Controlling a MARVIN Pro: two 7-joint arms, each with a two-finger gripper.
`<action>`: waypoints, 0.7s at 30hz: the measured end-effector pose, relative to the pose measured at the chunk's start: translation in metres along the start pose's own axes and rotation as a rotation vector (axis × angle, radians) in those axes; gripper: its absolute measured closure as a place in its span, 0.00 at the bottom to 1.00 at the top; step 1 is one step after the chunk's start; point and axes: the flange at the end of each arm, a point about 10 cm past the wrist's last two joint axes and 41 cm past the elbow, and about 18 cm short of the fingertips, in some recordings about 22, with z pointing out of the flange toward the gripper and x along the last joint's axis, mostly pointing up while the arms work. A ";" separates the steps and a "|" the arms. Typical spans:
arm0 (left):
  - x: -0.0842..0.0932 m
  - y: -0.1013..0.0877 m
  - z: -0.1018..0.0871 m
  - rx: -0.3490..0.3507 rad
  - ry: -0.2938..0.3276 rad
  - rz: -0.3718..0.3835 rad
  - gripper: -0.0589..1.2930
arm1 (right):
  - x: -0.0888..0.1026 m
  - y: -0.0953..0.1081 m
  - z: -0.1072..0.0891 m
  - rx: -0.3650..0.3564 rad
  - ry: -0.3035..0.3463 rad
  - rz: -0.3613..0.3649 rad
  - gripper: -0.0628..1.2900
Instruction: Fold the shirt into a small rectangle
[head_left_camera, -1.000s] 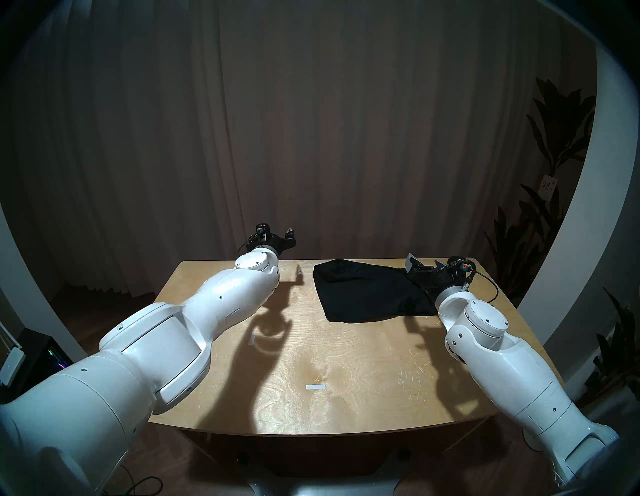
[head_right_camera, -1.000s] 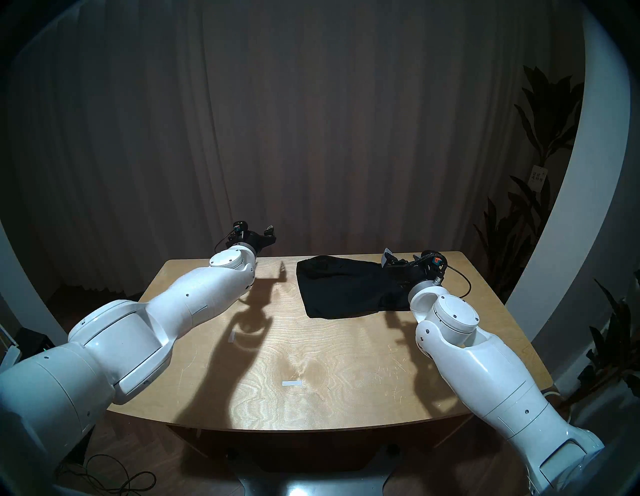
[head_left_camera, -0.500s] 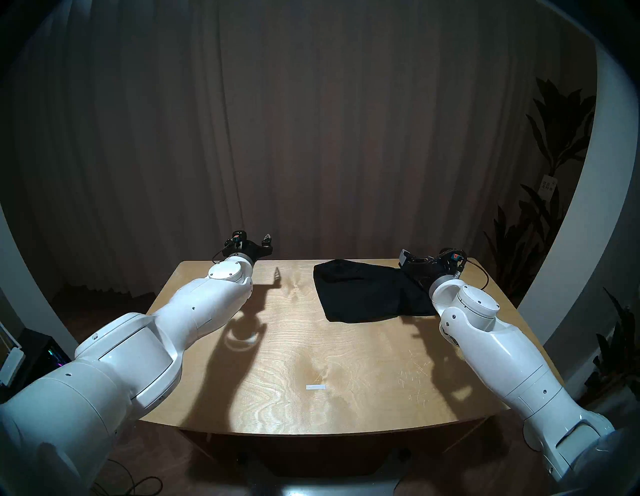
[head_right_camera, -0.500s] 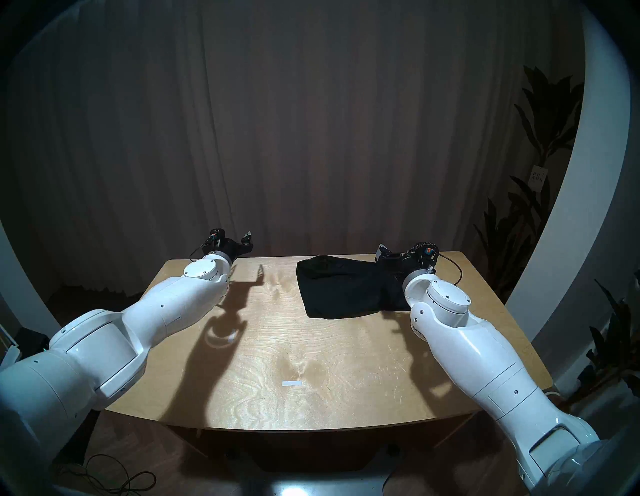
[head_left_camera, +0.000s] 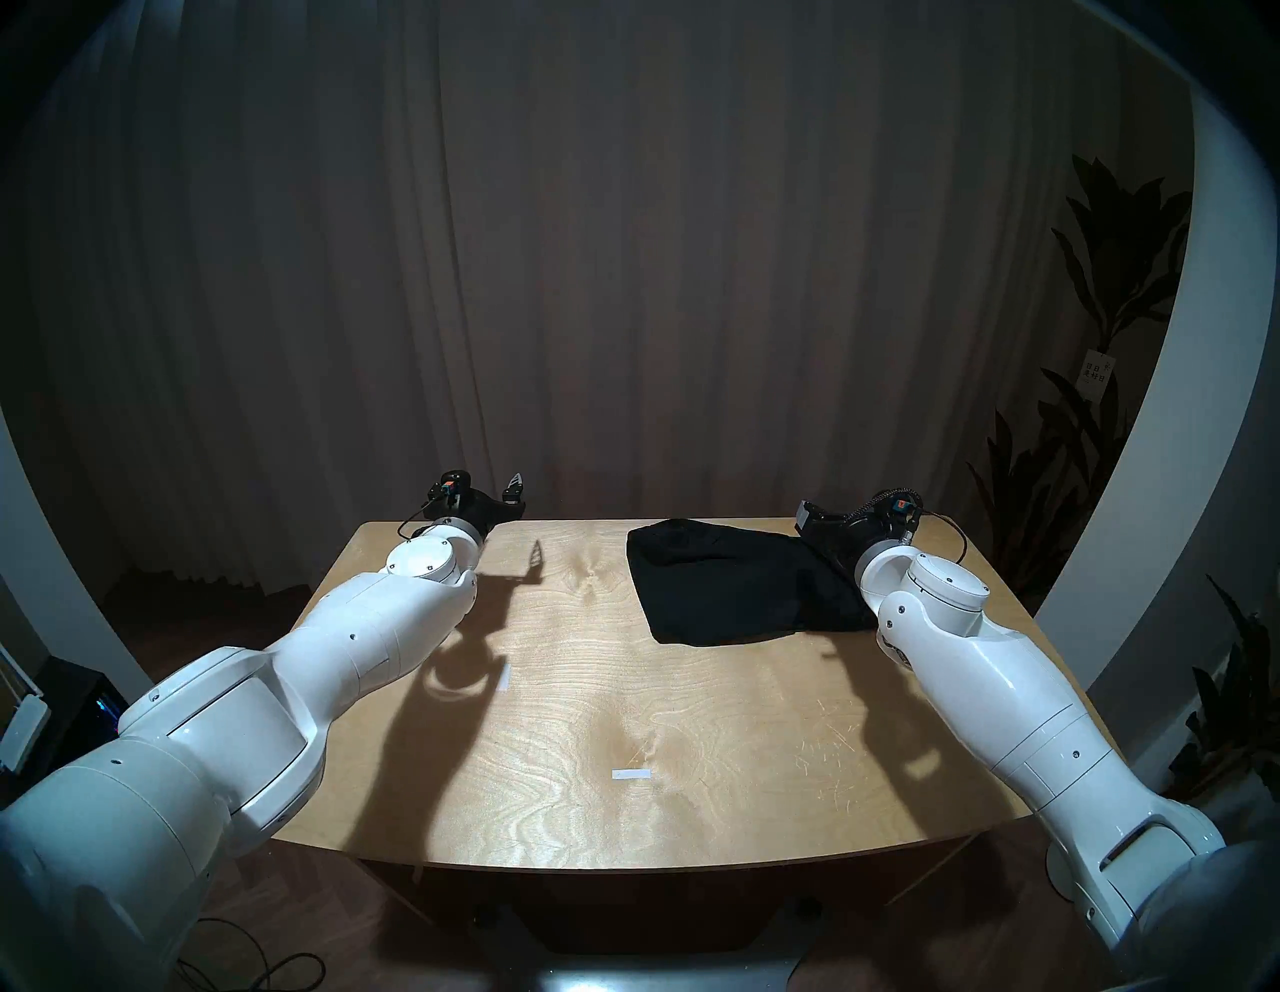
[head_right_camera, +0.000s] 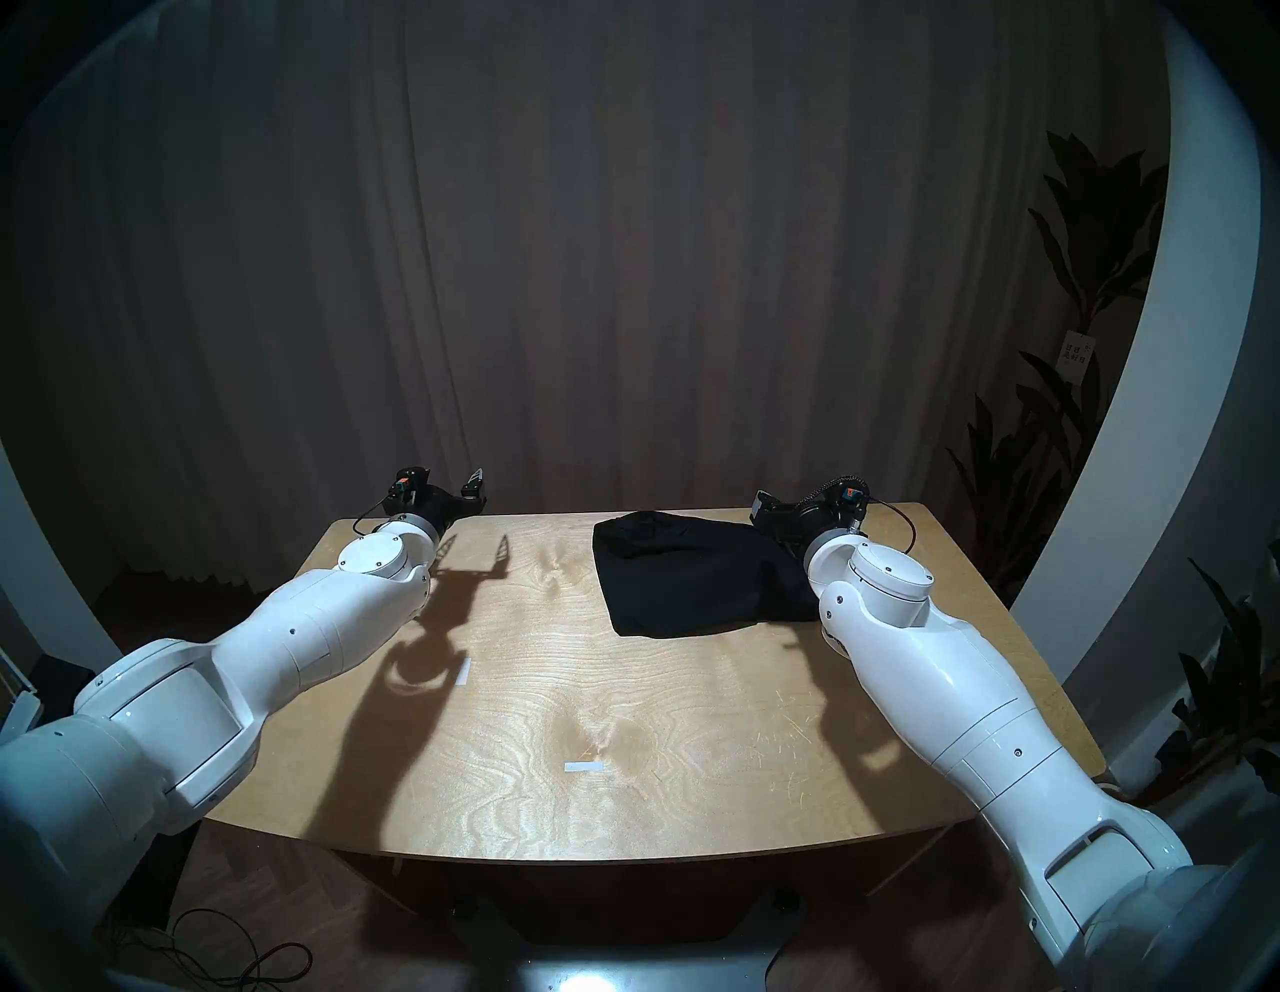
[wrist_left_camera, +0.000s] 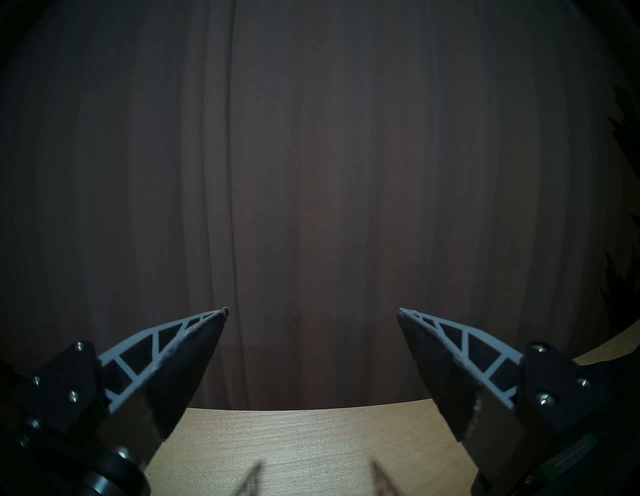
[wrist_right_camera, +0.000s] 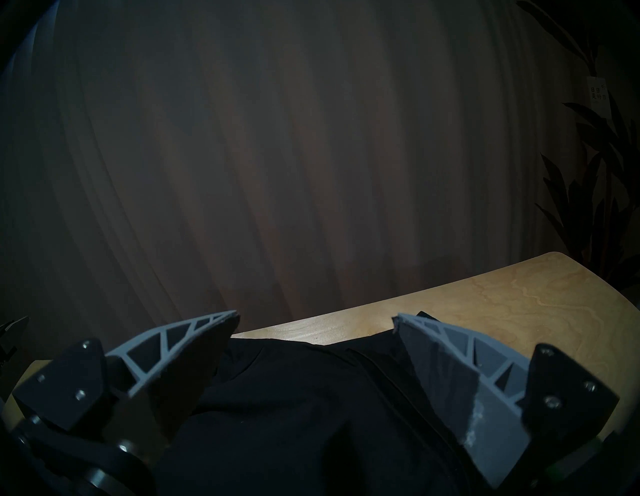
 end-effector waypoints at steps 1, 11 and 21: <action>0.000 -0.001 -0.001 -0.003 0.004 0.000 0.04 | -0.001 -0.001 0.001 0.002 -0.005 -0.004 0.06; 0.003 -0.008 -0.014 -0.047 0.046 0.004 0.04 | -0.002 -0.012 0.016 0.033 -0.043 -0.050 0.06; 0.000 -0.008 -0.031 -0.104 0.074 0.002 0.04 | 0.003 -0.016 0.027 0.052 -0.065 -0.105 0.06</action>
